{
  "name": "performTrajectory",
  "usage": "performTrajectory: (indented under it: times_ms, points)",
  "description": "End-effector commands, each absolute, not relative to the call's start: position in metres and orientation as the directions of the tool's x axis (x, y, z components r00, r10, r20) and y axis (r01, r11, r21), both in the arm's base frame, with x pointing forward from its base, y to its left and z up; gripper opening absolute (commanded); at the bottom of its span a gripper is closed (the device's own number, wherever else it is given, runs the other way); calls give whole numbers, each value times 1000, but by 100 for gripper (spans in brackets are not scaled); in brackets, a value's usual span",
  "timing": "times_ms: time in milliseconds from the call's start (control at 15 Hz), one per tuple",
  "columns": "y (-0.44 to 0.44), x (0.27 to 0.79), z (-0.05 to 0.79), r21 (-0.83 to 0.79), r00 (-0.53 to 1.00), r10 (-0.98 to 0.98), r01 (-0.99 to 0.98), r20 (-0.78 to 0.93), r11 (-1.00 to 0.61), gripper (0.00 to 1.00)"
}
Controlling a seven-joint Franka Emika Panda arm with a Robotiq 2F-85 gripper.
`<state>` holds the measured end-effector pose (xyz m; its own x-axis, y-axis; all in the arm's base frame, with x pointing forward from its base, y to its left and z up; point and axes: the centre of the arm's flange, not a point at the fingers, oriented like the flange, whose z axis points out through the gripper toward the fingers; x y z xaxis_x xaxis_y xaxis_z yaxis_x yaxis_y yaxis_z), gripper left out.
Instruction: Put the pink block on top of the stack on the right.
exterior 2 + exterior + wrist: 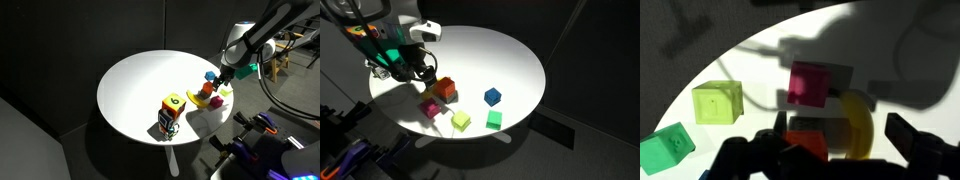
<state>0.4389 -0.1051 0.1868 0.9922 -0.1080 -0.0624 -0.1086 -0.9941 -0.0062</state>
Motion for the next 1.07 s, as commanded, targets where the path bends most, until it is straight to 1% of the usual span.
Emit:
performTrajectory:
  times_ms: [0,1000]
  points:
    - [-110,445,177,-19,990,-113,-115,-84,-993,100]
    - [-111,447,120,-19,991,-107,-109,-79,-994,100]
